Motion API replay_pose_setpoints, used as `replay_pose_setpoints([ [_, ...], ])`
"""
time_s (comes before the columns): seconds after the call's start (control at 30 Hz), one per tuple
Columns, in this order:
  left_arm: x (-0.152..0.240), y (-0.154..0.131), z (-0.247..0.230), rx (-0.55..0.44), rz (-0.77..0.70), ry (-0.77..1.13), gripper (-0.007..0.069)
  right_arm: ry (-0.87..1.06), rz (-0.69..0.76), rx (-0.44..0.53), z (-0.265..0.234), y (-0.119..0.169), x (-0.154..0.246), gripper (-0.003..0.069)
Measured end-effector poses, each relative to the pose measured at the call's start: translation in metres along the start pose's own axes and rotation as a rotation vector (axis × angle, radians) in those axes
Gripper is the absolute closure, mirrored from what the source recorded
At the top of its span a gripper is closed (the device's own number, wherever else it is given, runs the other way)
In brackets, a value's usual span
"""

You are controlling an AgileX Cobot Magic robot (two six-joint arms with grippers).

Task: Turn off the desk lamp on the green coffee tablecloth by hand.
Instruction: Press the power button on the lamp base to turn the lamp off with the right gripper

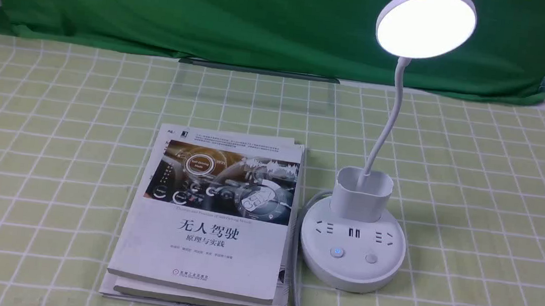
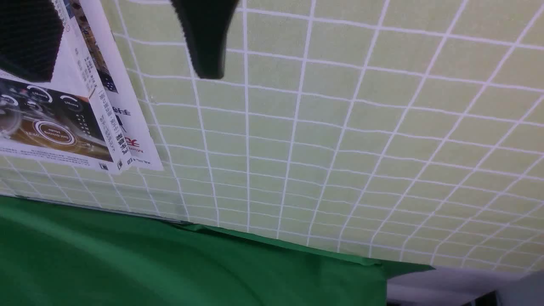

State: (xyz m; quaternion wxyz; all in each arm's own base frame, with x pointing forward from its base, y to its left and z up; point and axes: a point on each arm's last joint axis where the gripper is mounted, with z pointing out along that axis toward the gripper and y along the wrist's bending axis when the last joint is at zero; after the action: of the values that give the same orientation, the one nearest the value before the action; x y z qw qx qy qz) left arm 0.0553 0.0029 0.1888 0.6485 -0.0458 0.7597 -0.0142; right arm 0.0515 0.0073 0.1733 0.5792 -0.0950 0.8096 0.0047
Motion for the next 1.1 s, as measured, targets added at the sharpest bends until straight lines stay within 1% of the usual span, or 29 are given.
replay_pose_setpoints([
  [1.03, 0.0, 0.0, 0.0, 0.0, 0.0, 0.0, 0.0215, -0.001, 0.0, 0.0, 0.0, 0.0, -0.0001, 0.0418],
  [1.07, 0.0, 0.0, 0.0, 0.0, 0.0, 0.0, 0.0215, -0.008, 0.001, 0.001, 0.0, -0.0001, -0.0007, 0.0418],
  [1.1, 0.0, 0.0, 0.0, 0.0, 0.0, 0.0, 0.0215, -0.024, 0.032, -0.001, 0.0, 0.0001, -0.0021, 0.0418],
])
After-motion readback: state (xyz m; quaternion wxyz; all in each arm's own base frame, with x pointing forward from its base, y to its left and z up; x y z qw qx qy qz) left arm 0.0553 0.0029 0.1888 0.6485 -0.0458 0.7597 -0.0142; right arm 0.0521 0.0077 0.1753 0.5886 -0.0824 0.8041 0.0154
